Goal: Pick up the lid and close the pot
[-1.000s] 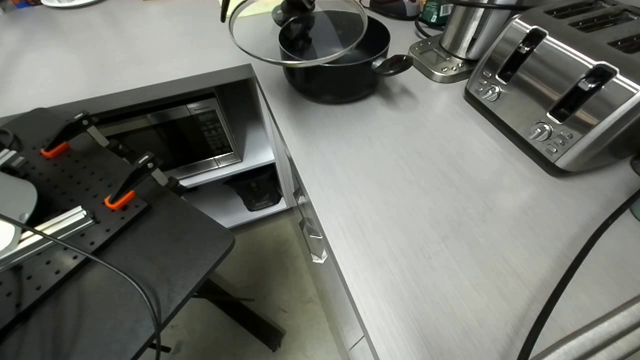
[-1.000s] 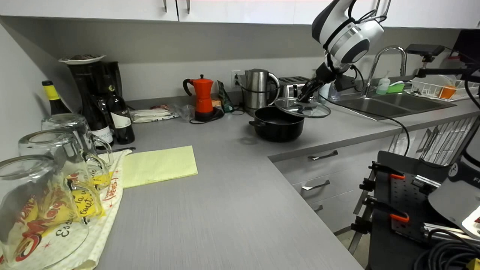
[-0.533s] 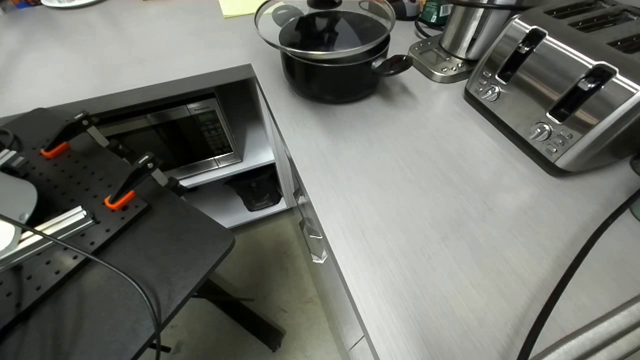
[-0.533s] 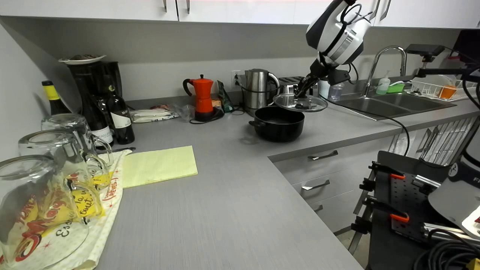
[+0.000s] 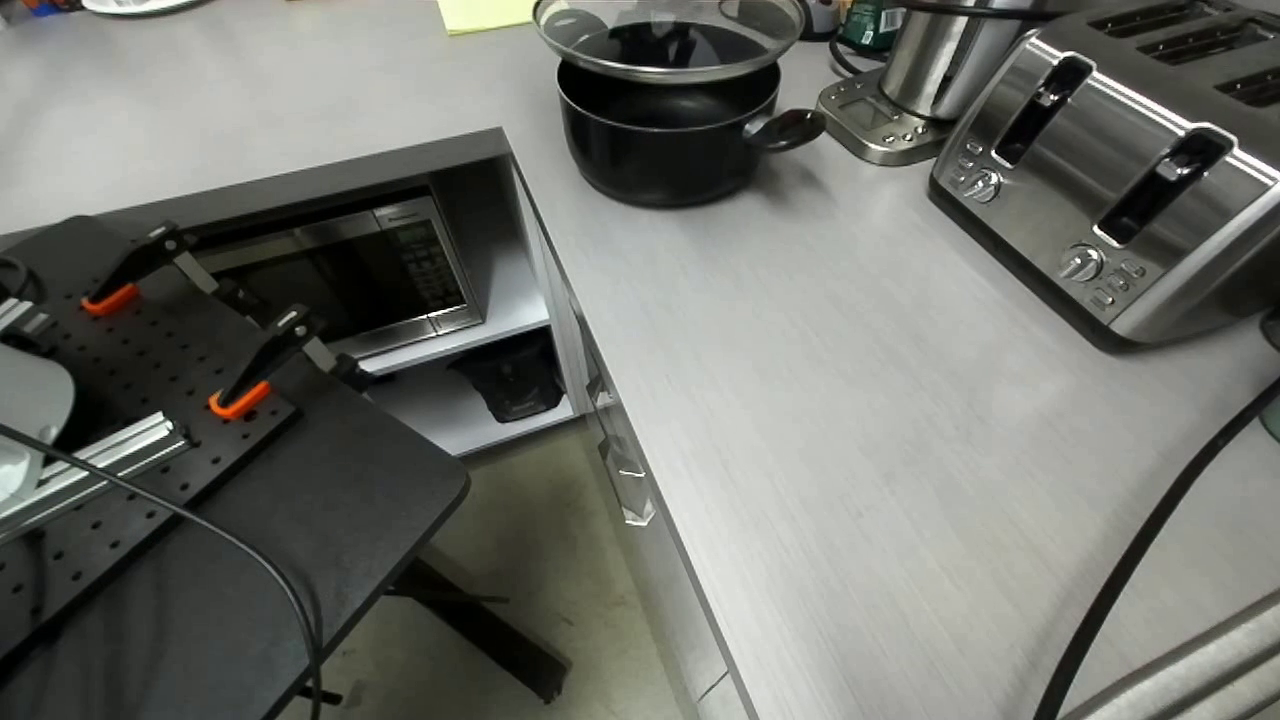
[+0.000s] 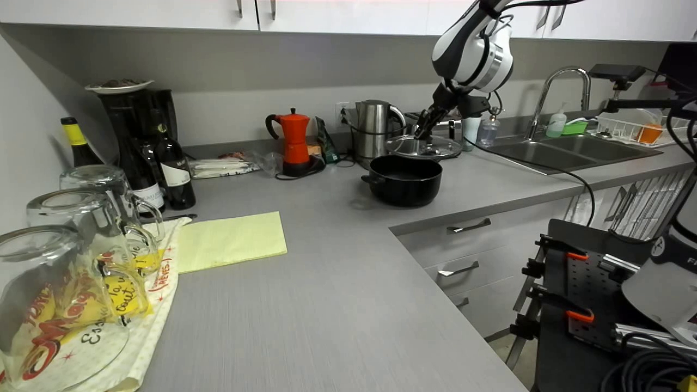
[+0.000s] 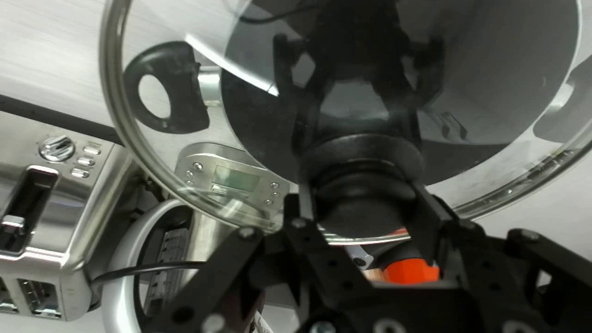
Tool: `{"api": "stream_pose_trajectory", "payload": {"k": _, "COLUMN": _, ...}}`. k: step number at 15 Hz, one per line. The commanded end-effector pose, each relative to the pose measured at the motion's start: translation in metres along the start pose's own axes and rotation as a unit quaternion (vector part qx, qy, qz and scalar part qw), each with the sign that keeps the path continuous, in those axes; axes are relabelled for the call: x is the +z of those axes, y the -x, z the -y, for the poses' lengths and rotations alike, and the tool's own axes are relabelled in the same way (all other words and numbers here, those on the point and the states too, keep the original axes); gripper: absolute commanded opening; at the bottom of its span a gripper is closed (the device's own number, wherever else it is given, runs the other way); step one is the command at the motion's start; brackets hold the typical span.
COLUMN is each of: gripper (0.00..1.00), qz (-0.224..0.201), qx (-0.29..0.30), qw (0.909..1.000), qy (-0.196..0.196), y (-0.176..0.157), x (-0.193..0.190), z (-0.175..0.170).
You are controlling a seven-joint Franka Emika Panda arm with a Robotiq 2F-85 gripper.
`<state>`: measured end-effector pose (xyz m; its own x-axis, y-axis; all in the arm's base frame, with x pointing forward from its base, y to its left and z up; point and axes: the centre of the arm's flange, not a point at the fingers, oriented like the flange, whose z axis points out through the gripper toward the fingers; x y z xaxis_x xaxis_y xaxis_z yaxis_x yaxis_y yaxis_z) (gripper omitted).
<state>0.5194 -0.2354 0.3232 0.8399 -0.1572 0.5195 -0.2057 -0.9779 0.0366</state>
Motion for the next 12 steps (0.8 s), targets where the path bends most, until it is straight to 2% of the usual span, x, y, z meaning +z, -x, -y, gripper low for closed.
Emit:
{"api": "stream_pose_trajectory", "payload": {"k": 1, "gripper": 0.25, "qz": -0.006, "qx": -0.002, "qw": 0.9999, "qy": -0.015, "y": -0.043, "x": -0.005, "z": 0.02}}
{"api": "stream_pose_trajectory", "payload": {"k": 5, "gripper": 0.25, "qz": -0.005, "qx": -0.012, "qw": 0.9995, "qy": -0.03, "y": -0.051, "x": 0.006, "z": 0.04}}
{"api": "stream_pose_trajectory", "payload": {"k": 12, "gripper": 0.25, "qz": 0.007, "qx": -0.017, "qw": 0.999, "qy": -0.041, "y": -0.031, "x": 0.032, "z": 0.049}}
